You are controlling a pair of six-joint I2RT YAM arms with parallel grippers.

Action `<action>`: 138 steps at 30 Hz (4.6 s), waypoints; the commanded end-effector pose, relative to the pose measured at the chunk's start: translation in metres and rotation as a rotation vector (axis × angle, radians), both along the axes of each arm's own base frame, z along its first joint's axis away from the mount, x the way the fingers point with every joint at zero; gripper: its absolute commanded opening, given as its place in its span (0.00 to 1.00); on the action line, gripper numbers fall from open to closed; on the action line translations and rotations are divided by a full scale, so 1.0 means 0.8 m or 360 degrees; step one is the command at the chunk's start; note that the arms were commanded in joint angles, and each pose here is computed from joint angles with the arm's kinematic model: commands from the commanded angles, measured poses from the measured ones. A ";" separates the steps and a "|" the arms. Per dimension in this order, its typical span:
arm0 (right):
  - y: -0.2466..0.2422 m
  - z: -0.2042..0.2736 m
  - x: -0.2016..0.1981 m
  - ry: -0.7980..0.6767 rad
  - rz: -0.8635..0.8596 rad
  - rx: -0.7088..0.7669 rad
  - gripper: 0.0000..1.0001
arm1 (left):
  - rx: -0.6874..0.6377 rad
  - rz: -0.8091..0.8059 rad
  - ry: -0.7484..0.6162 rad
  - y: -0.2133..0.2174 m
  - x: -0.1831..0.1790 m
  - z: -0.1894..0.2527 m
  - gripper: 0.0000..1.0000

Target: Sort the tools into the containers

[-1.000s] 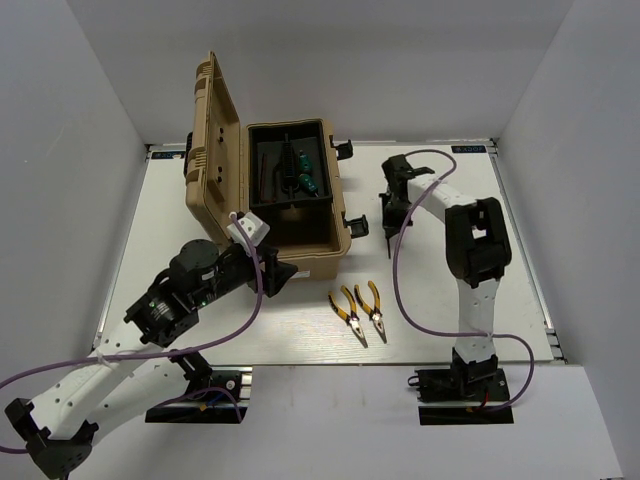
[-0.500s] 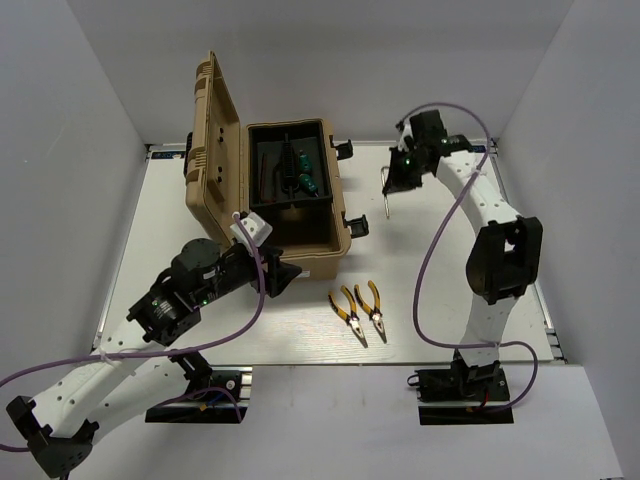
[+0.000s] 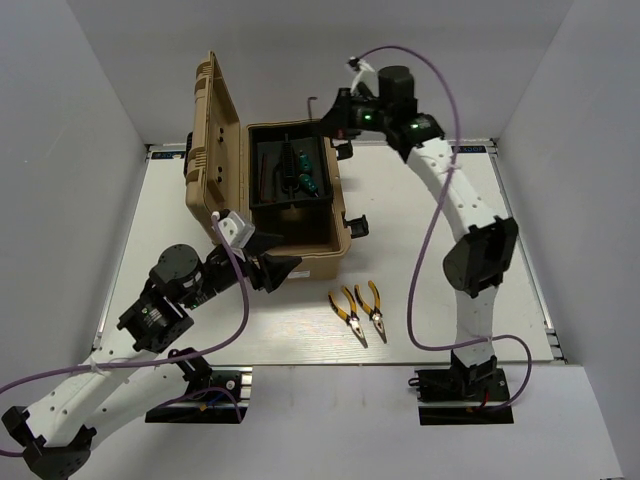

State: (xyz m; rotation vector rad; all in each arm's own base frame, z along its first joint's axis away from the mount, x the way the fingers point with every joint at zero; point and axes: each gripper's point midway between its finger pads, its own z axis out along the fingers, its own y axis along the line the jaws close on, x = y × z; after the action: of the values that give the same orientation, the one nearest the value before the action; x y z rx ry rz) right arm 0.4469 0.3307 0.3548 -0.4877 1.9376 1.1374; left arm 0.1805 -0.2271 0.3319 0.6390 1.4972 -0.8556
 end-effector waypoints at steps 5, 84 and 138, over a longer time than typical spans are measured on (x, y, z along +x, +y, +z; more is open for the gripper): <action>0.138 0.016 -0.041 -0.0154 0.0478 0.0337 0.00 | -0.0092 0.0047 -0.0089 0.006 0.002 0.033 0.71; -0.182 -0.412 -0.265 0.0502 -0.0421 -0.1036 0.51 | 0.0292 0.0773 0.1134 -0.084 -0.074 -0.301 0.64; -0.171 -0.104 -0.186 -0.0046 -0.0247 -0.0677 0.00 | 0.0210 0.0834 0.1167 -0.108 -0.069 -0.332 0.68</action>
State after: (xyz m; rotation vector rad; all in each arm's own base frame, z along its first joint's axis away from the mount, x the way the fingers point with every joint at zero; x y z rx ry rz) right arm 0.2883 0.1662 0.2367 -0.5291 2.2449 0.4626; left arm 0.1227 -0.3162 0.0563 0.0280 2.2927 -0.5717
